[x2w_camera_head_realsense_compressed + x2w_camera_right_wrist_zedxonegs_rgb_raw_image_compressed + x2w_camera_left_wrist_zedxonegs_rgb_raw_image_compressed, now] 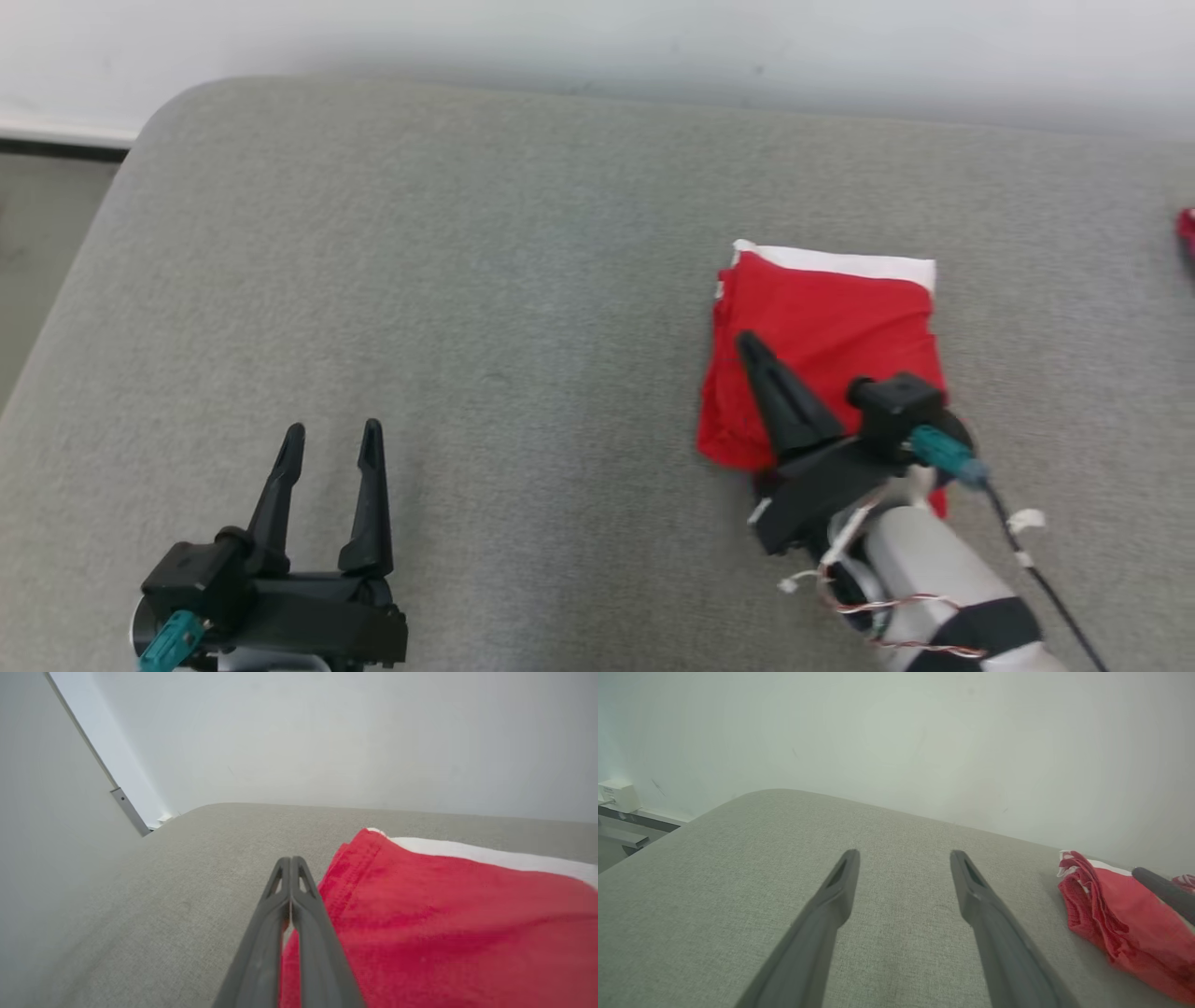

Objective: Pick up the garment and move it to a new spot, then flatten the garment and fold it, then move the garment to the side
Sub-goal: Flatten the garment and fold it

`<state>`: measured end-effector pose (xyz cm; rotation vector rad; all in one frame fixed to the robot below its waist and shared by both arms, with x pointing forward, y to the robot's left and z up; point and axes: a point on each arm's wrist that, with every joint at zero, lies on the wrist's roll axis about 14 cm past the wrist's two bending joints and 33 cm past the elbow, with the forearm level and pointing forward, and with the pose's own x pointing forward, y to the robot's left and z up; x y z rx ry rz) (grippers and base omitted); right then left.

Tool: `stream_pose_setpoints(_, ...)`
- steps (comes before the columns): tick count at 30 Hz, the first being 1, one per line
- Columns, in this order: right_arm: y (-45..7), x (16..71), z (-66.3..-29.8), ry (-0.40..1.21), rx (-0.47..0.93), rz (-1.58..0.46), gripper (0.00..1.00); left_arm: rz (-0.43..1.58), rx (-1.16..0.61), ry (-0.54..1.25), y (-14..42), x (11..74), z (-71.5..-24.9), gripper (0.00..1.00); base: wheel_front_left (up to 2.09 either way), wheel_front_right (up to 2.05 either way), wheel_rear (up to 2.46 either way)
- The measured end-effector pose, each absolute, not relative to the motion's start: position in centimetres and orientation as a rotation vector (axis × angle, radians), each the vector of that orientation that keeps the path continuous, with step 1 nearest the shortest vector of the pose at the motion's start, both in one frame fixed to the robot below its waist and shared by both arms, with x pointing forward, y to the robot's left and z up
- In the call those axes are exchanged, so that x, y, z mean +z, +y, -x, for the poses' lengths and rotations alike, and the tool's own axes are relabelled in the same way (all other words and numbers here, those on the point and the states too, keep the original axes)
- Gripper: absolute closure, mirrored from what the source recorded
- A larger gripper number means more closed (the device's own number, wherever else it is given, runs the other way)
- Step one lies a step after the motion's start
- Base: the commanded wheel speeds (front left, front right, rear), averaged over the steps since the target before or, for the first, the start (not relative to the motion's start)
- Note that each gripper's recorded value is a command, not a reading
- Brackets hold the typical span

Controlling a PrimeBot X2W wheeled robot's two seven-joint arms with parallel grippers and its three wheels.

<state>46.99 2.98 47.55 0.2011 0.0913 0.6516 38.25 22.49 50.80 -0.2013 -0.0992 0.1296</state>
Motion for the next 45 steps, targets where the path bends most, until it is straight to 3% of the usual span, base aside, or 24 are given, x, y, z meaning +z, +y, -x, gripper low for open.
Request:
stream_pose_setpoints(9, -7.2, 51.4, -47.3, -0.056, 0.453, -0.115, 1.0, 0.163, 0.061, -0.108, 20.9, 51.1, -38.8, 0.0, 0.0, 0.0, 0.0)
stream_pose_setpoints(18, -15.8, 51.6, -42.7, -0.077, 0.255, -0.068, 0.96, 0.13, -0.014, -0.122, 18.8, 51.7, -39.0, 0.0, 0.0, 0.0, 0.0)
stream_pose_setpoints(22, -17.2, 51.9, -40.9, -0.09, 0.21, -0.07, 0.55, 0.12, -0.029, -0.133, 18.4, 52.1, -38.8, 0.0, 0.0, 0.0, 0.0)
stream_pose_setpoints(23, -17.3, 52.0, -40.5, -0.093, 0.204, -0.071, 0.38, 0.118, -0.033, -0.138, 18.4, 52.3, -38.7, 0.0, 0.0, 0.0, 0.0)
stream_pose_setpoints(24, -17.4, 52.0, -40.1, -0.097, 0.198, -0.073, 0.07, 0.114, -0.035, -0.141, 18.3, 52.4, -38.6, 0.0, 0.0, 0.0, 0.0)
stream_pose_setpoints(25, -17.5, 52.1, -39.7, -0.1, 0.192, -0.073, 0.0, 0.111, -0.036, -0.141, 18.3, 52.4, -38.4, 0.0, 0.0, 0.0, 0.0)
stream_pose_setpoints(45, -17.6, 51.6, -36.1, -0.102, 0.146, -0.096, 0.0, 0.054, -0.006, -0.168, 19.7, 53.2, -34.8, 0.0, 0.0, 0.0, 0.0)
